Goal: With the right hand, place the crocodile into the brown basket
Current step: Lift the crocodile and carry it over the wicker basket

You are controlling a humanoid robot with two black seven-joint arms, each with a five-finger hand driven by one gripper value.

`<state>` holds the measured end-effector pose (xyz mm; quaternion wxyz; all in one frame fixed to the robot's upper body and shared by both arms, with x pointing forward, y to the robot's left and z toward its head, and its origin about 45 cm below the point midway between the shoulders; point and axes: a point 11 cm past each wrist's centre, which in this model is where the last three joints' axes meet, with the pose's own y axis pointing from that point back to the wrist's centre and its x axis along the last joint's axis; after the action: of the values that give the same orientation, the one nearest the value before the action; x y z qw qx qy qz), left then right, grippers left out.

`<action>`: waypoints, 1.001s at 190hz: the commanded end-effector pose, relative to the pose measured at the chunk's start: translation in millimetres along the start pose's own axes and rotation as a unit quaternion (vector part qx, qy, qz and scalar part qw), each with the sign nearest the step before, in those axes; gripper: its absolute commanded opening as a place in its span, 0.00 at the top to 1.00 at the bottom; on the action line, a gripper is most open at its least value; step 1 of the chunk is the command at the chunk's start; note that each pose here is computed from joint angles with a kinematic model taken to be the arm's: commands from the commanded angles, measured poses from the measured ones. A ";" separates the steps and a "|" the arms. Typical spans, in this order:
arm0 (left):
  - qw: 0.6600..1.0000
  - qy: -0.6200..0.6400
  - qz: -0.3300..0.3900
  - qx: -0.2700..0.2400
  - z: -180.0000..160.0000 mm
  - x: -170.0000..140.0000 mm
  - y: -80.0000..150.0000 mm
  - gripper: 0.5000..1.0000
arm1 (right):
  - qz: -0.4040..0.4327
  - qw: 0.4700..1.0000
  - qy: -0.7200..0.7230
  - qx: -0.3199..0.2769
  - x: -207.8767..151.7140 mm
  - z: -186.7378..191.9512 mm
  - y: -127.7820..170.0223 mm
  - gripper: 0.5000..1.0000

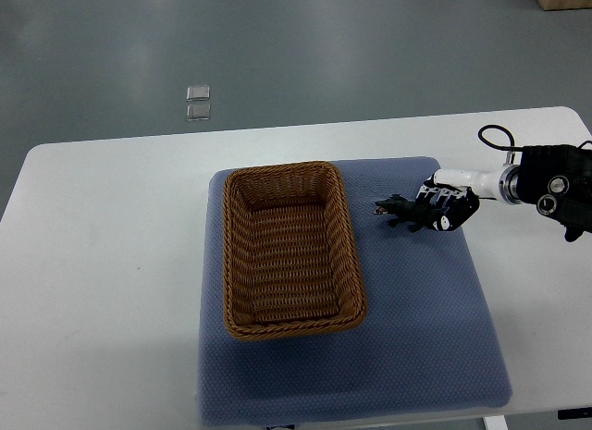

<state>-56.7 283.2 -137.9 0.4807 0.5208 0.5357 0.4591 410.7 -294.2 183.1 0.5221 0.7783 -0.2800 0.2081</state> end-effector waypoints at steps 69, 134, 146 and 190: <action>1.000 0.000 -0.001 0.000 0.0 -0.5 0.0 0.00 | 0.032 0.999 0.015 -0.004 49.6 -1.3 26.7 1.00; 1.000 -0.002 -0.001 0.000 -0.1 -0.5 0.0 0.00 | 0.049 0.997 0.032 0.041 81.8 -43.4 44.3 1.00; 1.000 -0.002 -0.001 0.000 -0.1 -1.0 0.0 0.00 | 0.039 0.996 0.029 0.072 85.3 -67.3 44.2 1.00; 1.000 -0.001 0.000 0.000 -0.2 0.1 0.0 0.00 | 0.013 0.991 0.045 0.127 66.6 -118.6 23.8 1.00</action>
<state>-56.8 282.7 -137.9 0.4817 0.5212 0.5354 0.4579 444.1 -229.5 289.2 0.4403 0.8140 -0.2553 0.2797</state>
